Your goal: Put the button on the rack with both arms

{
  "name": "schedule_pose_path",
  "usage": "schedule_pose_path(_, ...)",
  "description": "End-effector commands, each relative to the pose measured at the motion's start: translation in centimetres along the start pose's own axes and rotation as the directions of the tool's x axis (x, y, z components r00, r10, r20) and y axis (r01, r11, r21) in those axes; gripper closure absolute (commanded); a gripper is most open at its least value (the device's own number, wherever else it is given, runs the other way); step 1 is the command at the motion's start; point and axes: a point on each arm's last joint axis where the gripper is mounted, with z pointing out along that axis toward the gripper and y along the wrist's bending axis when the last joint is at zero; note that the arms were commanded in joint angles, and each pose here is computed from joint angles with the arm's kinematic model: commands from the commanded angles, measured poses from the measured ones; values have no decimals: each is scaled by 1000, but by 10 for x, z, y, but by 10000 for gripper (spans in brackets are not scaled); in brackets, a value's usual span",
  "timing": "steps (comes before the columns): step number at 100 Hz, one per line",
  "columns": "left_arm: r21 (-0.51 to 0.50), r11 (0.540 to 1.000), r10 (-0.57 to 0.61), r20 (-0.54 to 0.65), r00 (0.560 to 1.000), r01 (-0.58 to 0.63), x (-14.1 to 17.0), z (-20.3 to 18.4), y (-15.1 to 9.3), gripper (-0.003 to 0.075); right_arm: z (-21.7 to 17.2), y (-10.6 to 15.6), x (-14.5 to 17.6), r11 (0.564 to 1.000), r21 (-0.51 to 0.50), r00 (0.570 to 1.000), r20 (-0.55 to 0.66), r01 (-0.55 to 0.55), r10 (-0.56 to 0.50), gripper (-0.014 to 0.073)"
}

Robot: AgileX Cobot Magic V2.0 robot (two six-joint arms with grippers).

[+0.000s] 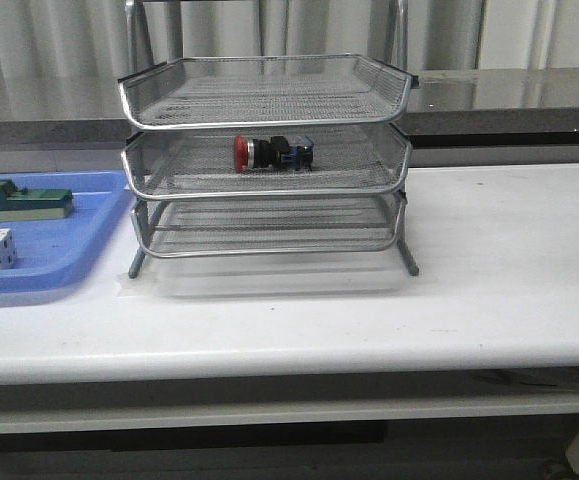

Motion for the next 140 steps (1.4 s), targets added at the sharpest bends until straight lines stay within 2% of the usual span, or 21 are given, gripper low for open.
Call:
schedule_pose_path(1,-24,1000,-15,97,995,17,-16,0,2,741,-18,0,-8,1000,7,992,129,16,-17,652)
schedule_pose_path(19,-24,1000,-15,97,995,17,-16,0,2,741,-33,2,-4,1000,-1,986,167,21,-21,652)
schedule_pose_path(101,-24,1000,-15,97,995,17,-16,0,2,741,-33,1,0,1000,1,989,147,27,-27,652)
schedule_pose_path(118,-24,1000,-15,97,995,17,-16,0,2,741,-39,-2,16,997,30,982,178,65,-69,652)
schedule_pose_path(140,-24,1000,-15,97,995,17,-16,0,2,741,-51,-9,48,995,67,949,302,72,-89,652)
